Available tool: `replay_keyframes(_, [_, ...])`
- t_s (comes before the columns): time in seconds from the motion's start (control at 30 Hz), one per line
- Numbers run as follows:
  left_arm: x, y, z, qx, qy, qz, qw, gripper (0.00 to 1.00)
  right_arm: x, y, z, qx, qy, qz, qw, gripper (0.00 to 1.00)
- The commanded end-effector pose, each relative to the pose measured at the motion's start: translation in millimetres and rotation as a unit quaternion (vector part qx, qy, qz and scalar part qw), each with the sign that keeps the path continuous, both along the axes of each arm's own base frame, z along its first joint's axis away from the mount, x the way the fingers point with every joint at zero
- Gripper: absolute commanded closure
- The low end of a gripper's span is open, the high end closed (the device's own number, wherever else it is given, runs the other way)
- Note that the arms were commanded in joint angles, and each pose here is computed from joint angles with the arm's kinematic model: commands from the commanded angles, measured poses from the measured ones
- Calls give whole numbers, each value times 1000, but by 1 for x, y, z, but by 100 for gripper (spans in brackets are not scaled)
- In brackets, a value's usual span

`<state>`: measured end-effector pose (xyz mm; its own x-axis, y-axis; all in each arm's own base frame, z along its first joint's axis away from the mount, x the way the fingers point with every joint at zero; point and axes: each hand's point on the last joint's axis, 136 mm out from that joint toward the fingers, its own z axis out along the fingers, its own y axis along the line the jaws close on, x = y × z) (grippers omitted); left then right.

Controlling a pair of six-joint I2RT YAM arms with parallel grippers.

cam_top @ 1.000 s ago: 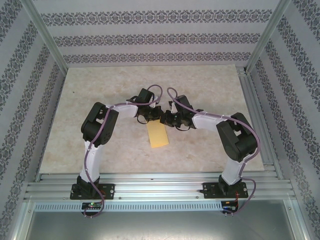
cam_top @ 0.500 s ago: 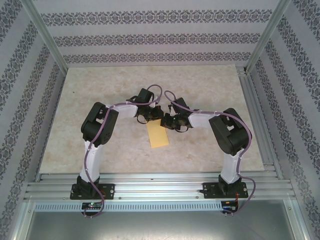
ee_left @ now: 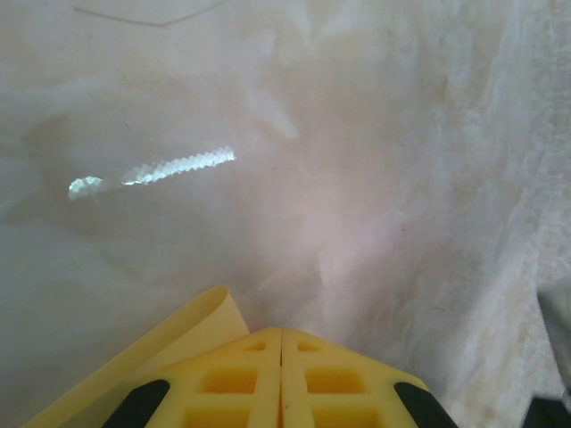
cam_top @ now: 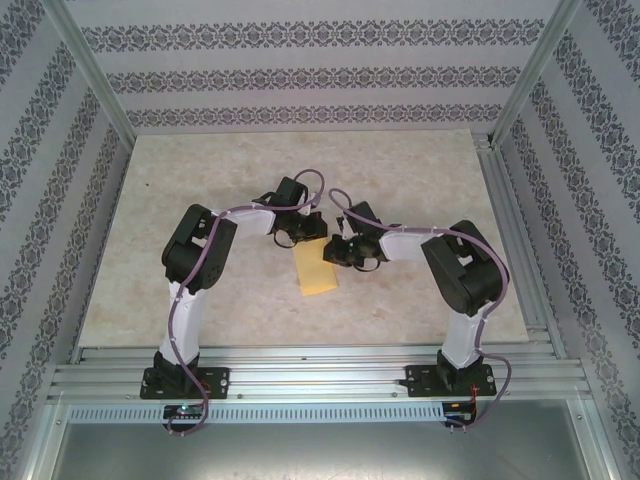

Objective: Fold a paper plane with a square sheet of paper (pick it up from the middle)
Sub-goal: Fold the square sheet of paper in half at the center of the table, then hold the square sheet of paper at the center of the table.

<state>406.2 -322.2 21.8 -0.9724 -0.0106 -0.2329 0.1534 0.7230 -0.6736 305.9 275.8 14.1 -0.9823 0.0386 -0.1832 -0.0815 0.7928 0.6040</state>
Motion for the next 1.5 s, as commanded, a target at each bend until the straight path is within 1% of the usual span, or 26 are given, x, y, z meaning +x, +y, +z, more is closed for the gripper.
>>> replay_keyframes(0.0, [-6, 21, -40, 40, 28, 17, 999, 91, -69, -14, -15, -34, 81, 48, 995, 87])
replay_keyframes(0.13, [-6, 22, -42, 44, 30, 18, 998, 91, -88, -17, -18, -34, 90, 52, 994, 87])
replay_keyframes(0.3, [-6, 22, -42, 43, 30, 18, 998, 91, -91, -20, -17, -32, 83, 39, 995, 88])
replay_keyframes(0.47, [-7, 22, -43, 44, 31, 17, 998, 91, -100, -28, -25, -42, 96, 33, 994, 88])
replay_keyframes(0.57, [-7, 22, -41, 42, 30, 16, 999, 91, -105, -32, -20, -42, 91, 33, 994, 87])
replay_keyframes(0.63, [-6, 21, -39, 39, 29, 15, 999, 91, -99, -29, -4, -29, 67, 32, 997, 87])
replay_keyframes(0.8, [-5, 15, -29, 23, 25, 10, 999, 91, -58, -10, 58, 21, -39, 19, 999, 84])
replay_keyframes(0.9, [-5, 14, -24, 19, 21, 9, 1000, 91, -32, -2, 74, 32, -73, 2, 997, 84])
replay_keyframes(0.97, [-5, 13, -22, 18, 21, 9, 1000, 91, -23, 4, 72, 32, -75, 0, 997, 84])
replay_keyframes(1.13, [-7, 13, -22, 16, 23, 8, 1000, 90, -9, 12, 50, 18, -56, -6, 998, 84])
replay_keyframes(1.3, [-7, 12, -21, 12, 22, 7, 1000, 90, -10, 15, 26, 6, -29, -2, 1000, 85])
replay_keyframes(1.47, [-5, 12, -18, 14, 18, 4, 1000, 90, -19, 11, 2, -9, 3, 0, 1000, 85])
